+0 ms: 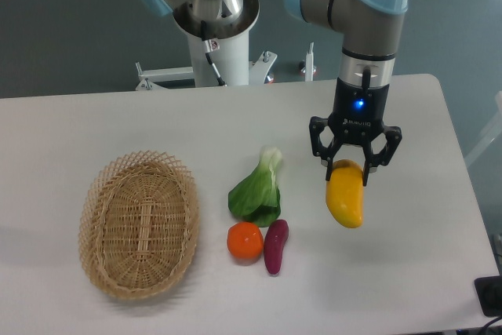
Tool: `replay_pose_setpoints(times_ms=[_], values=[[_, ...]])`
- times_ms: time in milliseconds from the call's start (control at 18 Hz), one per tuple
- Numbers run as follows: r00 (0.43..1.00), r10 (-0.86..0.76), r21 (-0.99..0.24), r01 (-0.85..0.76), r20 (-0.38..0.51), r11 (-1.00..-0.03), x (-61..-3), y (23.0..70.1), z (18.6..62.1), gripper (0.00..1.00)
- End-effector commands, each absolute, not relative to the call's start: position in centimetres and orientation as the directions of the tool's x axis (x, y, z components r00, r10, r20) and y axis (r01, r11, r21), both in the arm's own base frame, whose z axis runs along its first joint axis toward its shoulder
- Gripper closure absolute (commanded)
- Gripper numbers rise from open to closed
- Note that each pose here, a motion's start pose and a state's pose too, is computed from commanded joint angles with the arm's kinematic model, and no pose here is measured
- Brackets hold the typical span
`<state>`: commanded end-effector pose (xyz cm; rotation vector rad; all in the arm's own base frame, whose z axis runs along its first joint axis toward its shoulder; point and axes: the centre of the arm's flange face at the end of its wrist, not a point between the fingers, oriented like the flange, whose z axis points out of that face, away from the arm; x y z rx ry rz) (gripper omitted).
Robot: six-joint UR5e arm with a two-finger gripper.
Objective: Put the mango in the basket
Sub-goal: 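Carry the held yellow mango with the gripper over the wicker basket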
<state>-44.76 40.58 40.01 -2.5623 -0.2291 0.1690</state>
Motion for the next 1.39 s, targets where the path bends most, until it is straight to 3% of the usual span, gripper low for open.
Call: replay_pose_setpoints(times_ms=[833, 1389], values=[[0.978, 0.203, -0.516, 0.148, -0.051, -0.844, -43.7, 42.2, 38.8, 0.52], [0.959, 0.279, -0.394, 0.242, -0.04, -0.887, -32.0, 51.1, 36.8, 0.52]])
